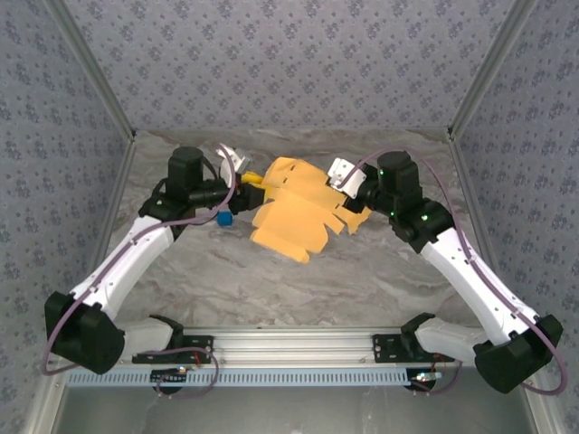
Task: Fold the paper box
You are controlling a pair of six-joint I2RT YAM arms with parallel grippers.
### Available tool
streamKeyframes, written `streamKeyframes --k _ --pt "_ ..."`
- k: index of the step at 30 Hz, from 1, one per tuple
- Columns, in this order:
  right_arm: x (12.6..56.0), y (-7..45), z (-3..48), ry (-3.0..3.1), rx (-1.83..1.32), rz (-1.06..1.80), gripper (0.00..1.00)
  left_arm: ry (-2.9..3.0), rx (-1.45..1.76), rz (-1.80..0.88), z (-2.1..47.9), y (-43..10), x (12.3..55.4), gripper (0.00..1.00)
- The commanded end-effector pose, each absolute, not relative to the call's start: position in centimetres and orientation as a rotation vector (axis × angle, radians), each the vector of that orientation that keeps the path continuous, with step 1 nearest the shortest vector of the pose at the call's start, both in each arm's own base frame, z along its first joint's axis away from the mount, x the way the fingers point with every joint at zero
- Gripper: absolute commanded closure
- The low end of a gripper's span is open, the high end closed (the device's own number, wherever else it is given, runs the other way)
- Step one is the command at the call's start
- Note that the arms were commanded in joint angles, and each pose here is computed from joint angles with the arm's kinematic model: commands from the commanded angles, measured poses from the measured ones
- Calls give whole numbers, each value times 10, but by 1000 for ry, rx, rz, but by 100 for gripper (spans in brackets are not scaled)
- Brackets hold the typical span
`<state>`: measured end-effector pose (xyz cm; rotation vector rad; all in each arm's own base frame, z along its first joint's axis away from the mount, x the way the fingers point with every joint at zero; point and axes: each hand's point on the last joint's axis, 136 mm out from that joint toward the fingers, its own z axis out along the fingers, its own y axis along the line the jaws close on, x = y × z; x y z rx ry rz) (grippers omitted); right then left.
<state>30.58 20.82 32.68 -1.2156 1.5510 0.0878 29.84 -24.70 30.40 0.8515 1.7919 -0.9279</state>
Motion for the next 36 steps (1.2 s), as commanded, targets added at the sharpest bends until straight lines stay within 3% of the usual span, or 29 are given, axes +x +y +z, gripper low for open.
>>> streamKeyframes --k 1,7,16,30,36 --pt "280 215 335 1602 -1227 300 100 1730 812 -760 319 -231 305 51" --pt "281 211 342 1667 -1173 333 100 1773 646 -677 338 -211 307 43" --pt "283 209 342 1690 -1203 305 100 1687 772 -673 383 -238 255 41" --pt "280 210 337 1683 -1367 288 100 1790 812 -861 398 -257 239 56" --pt "277 215 341 1686 -1389 312 100 1846 794 -813 402 -257 250 67"
